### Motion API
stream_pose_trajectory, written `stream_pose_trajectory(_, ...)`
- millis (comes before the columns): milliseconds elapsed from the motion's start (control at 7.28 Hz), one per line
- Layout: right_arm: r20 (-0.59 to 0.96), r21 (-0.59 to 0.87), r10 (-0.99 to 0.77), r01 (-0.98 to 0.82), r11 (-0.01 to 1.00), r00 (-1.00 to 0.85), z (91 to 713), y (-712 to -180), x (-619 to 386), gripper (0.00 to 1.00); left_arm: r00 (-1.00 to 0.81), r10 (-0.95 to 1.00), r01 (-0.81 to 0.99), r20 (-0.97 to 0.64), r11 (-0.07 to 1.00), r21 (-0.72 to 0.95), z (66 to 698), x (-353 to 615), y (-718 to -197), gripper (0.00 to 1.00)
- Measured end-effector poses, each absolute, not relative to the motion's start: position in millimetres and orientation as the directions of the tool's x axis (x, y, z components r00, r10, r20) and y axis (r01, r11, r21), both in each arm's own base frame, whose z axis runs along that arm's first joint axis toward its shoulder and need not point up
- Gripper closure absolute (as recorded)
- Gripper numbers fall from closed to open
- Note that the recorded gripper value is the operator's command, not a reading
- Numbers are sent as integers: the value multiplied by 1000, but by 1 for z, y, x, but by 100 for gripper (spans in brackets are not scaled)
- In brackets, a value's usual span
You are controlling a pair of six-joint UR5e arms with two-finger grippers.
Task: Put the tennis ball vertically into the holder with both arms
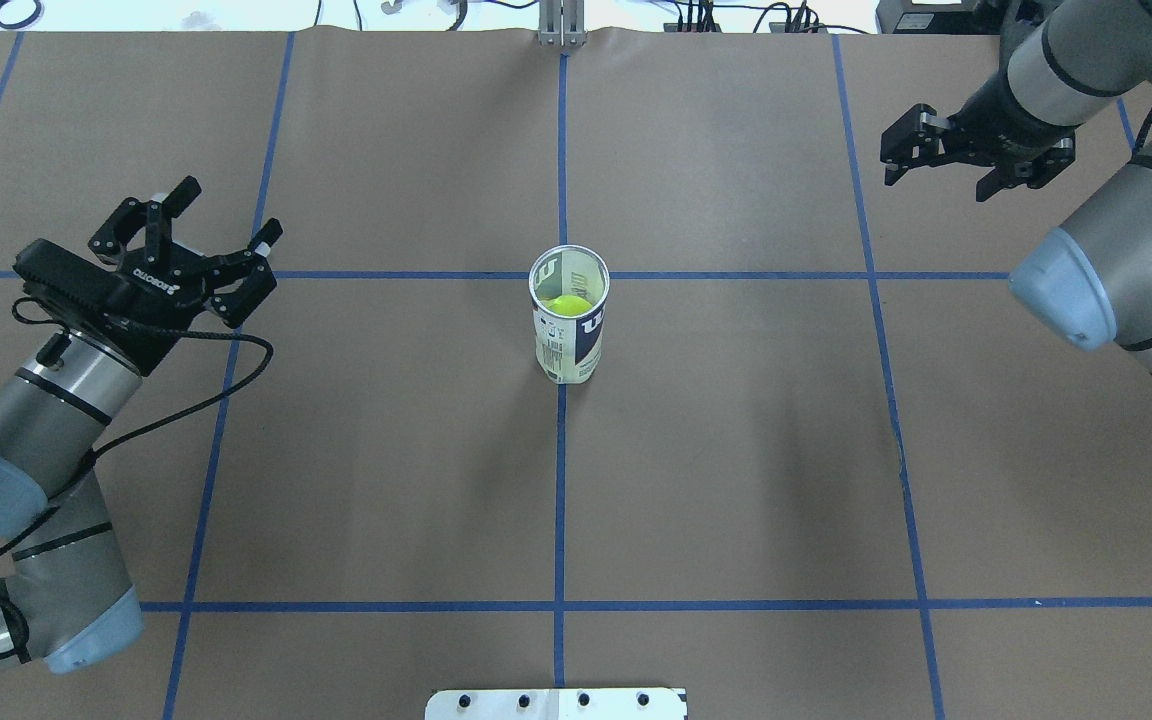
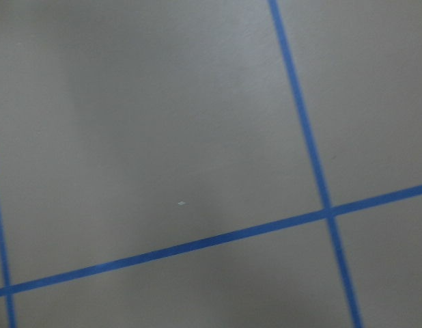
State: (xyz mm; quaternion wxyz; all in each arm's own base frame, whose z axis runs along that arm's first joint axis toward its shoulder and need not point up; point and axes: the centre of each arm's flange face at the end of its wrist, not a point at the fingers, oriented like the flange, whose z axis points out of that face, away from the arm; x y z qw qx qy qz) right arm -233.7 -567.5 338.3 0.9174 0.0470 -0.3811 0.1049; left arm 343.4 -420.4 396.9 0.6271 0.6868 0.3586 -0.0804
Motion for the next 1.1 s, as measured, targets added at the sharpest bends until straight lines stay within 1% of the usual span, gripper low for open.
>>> stream_pose_trajectory(275, 670, 43, 110, -187, 982, 734, 381, -588, -205, 1, 749, 277, 583, -602, 157, 797, 404, 322, -466, 11)
stream_pose_trajectory(412, 662, 60, 95, -179, 982, 744, 400, -601, -193, 1, 749, 242, 565, -617, 254, 785, 409, 306, -494, 12)
stream_pose_trajectory(550, 659, 77, 80, -173, 982, 748, 420, -612, -185, 1, 749, 210, 528, -629, 385, 757, 415, 282, -526, 20)
stream_pose_trajectory(687, 661, 81, 65, -157, 984, 747, 439, -620, -173, 1, 747, 180, 473, -641, 535, 701, 425, 248, -555, 19)
stream_pose_trajectory(824, 674, 71, 47, -129, 989, 737, 461, -624, -154, 1, 735, 140, 418, -664, 676, 606, 438, 212, -575, 9)
stream_pose_trajectory(962, 689, 68, 27, -101, 993, 725, 480, -623, -130, 1, 718, 107, 379, -688, 769, 515, 453, 182, -582, 13)
stream_pose_trajectory(1099, 698, 71, 10, -83, 994, 716, 498, -618, -106, 1, 714, 111, 313, -691, 833, 457, 480, 156, -576, 10)
